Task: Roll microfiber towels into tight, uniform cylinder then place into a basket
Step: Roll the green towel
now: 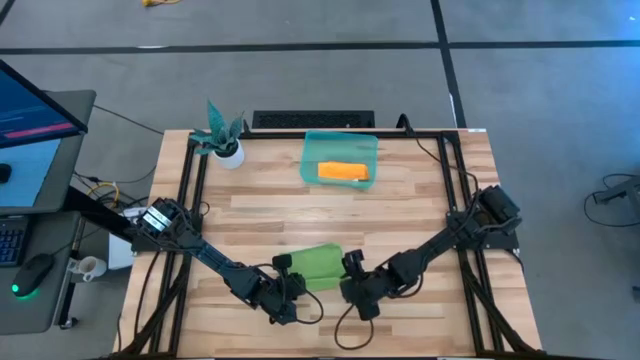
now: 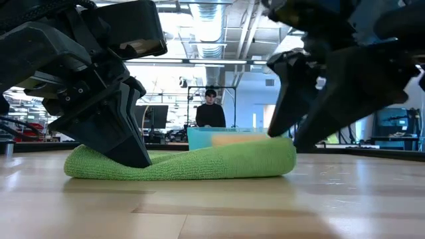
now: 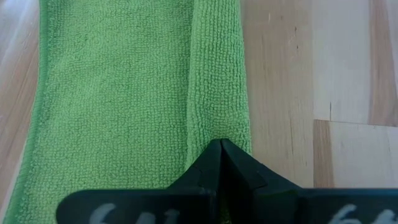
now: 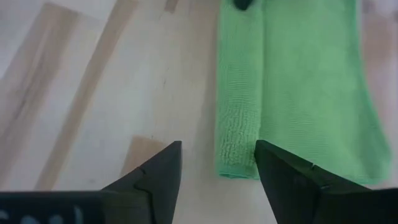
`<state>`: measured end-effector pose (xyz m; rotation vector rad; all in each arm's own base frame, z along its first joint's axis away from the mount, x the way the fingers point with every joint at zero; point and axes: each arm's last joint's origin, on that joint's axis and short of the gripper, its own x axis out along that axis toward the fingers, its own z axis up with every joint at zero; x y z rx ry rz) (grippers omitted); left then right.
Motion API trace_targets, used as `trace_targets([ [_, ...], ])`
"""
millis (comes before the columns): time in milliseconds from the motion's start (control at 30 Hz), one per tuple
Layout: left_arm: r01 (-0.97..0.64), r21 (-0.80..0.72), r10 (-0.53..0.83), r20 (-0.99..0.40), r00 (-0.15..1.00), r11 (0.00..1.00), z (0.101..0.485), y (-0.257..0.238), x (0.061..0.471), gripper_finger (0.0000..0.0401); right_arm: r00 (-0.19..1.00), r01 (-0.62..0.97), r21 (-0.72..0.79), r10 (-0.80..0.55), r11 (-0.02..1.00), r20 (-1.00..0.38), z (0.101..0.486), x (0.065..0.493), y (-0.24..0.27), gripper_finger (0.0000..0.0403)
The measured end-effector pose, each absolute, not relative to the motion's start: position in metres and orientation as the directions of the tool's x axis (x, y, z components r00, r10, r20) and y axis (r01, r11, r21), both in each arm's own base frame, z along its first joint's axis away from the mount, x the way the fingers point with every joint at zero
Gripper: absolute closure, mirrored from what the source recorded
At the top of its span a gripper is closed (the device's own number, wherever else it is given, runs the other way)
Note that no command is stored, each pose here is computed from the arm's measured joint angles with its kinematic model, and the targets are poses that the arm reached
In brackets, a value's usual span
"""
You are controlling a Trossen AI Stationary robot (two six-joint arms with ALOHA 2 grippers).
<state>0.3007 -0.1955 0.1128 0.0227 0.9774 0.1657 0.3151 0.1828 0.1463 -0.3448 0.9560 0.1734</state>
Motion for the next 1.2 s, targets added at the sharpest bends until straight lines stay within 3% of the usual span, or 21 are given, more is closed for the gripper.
trace_targets([
  [367, -0.129, 0.094, 0.150, -0.823, 0.548, 0.987, 0.113, -0.196, 0.301, 0.0401, 0.617, -0.304, -0.170, 0.057, 0.937, -0.785, 0.147, 0.319, 0.186, 0.0184],
  [633, -0.129, 0.095, 0.151, -0.824, 0.547, 0.987, 0.113, -0.196, 0.300, 0.0401, 0.572, -0.318, -0.171, 0.045, 0.932, -0.819, 0.131, 0.316, 0.181, 0.0189],
  [1200, -0.141, 0.090, 0.153, -0.826, 0.542, 0.986, 0.113, -0.195, 0.300, 0.0401, 0.525, -0.149, -0.094, -0.002, 0.984, -0.851, 0.115, 0.328, 0.162, 0.0196],
])
